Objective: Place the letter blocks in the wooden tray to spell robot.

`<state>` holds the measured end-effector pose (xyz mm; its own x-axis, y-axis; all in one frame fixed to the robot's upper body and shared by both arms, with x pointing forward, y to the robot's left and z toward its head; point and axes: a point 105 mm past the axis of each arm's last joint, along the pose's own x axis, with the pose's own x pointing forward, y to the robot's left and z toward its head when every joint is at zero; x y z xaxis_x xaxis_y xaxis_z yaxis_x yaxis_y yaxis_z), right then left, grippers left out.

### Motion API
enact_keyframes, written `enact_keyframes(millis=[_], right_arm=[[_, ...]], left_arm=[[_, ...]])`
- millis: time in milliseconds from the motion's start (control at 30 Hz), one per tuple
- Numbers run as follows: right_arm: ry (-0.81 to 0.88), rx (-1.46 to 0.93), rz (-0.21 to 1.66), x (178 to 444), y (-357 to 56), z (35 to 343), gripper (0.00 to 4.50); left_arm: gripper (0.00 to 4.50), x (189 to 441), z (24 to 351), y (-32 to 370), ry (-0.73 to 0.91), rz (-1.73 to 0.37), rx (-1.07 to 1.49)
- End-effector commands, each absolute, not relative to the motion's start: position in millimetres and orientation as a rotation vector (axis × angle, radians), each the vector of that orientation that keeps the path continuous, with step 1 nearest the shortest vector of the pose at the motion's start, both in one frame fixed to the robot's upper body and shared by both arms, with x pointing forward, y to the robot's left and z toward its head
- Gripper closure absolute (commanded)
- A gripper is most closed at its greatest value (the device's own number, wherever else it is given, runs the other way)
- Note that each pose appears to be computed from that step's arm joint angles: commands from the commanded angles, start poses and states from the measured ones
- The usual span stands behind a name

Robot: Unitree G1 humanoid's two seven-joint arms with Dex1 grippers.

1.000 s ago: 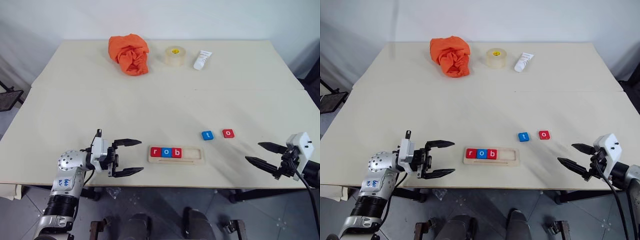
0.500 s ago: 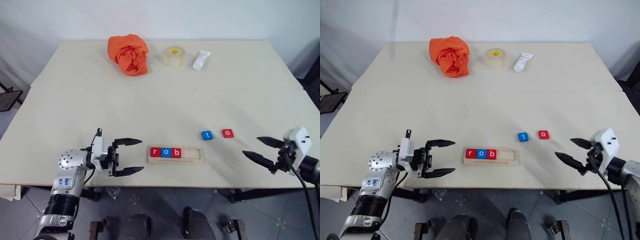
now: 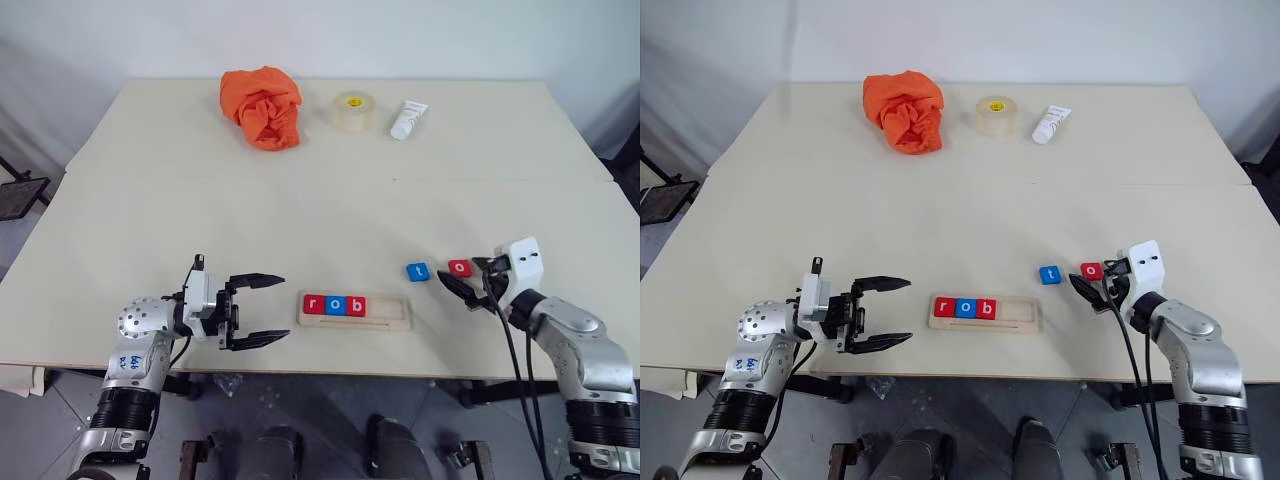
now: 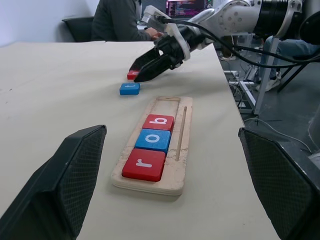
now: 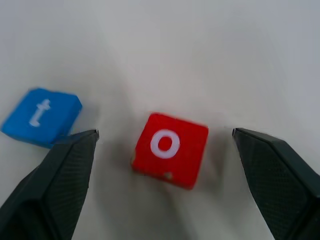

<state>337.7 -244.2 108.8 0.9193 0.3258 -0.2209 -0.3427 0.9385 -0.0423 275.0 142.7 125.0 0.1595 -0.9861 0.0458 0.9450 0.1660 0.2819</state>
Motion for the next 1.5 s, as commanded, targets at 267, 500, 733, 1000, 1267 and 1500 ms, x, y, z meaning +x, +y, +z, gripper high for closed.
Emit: enact_keyframes(millis=[267,500,733,1000,1267,1500], right_arm=[[0.251,-0.089,0.267,328.3,-245.0,91.4,1.28],[0.186,-0.083,0.252,325.2,-238.6,105.7,3.02],[0.15,-0.074,0.284,300.7,-215.6,124.1,3.02],[0.211,-0.007,0.256,259.1,-193.6,111.9,3.02],[0.242,0.065,0.226,243.4,-186.8,99.5,1.96],[0.245,-0.062,0.376,238.5,-192.8,102.6,0.05]], left_arm=[[0.0,273.2,133.6,143.5,-0.277,-1.387,0.221],[0.0,274.7,133.6,142.5,-0.271,-1.406,0.217],[0.0,274.9,133.3,142.8,-0.263,-1.427,0.214],[0.0,275.8,133.4,143.0,-0.256,-1.446,0.211],[0.0,277.3,134.3,142.6,-0.252,-1.455,0.213],[0.0,277.8,133.6,142.7,-0.253,-1.452,0.211]])
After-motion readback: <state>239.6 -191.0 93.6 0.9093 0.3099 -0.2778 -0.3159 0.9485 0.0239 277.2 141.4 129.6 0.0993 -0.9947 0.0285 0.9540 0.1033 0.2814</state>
